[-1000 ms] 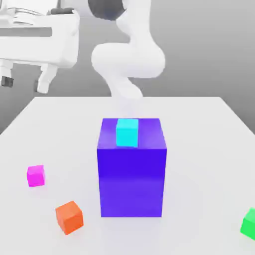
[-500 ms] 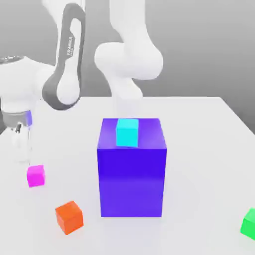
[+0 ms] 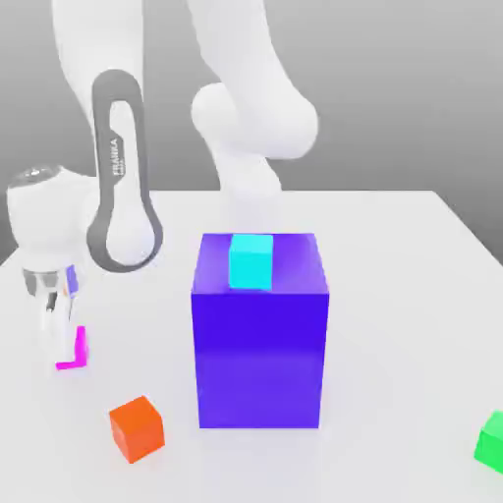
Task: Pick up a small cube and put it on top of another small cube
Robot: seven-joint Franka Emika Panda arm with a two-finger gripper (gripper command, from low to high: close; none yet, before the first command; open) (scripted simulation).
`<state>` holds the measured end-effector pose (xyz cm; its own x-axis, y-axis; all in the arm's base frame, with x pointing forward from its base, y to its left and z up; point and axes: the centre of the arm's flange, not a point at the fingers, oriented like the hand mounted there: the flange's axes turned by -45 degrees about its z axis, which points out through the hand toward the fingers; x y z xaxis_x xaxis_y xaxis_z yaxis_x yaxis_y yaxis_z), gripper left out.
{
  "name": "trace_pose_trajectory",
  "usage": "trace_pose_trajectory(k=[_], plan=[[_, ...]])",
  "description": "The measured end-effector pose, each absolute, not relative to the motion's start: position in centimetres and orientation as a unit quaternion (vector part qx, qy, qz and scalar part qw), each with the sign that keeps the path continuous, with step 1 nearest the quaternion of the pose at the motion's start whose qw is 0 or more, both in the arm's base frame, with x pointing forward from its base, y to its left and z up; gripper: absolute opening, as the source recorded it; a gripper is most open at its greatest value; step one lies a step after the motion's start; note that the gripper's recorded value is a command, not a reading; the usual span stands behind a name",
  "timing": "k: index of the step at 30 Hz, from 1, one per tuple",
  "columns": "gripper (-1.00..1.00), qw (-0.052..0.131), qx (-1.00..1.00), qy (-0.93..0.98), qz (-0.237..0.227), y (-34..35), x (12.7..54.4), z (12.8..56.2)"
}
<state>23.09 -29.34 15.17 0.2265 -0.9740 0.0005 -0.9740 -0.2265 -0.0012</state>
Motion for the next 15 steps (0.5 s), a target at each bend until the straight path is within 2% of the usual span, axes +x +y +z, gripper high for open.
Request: trace_pose_trajectory(k=[4,6,10,15], plan=[[-1.00,0.001,-0.782,0.623,-0.001,-29.2,23.2,18.5],[-1.00,0.001,-0.779,0.627,-0.001,-29.1,25.1,18.9],[-1.00,-0.003,-0.812,0.583,-0.011,-25.7,34.2,19.8],[-1.00,0.001,-0.860,0.510,-0.030,-15.9,45.7,21.6]])
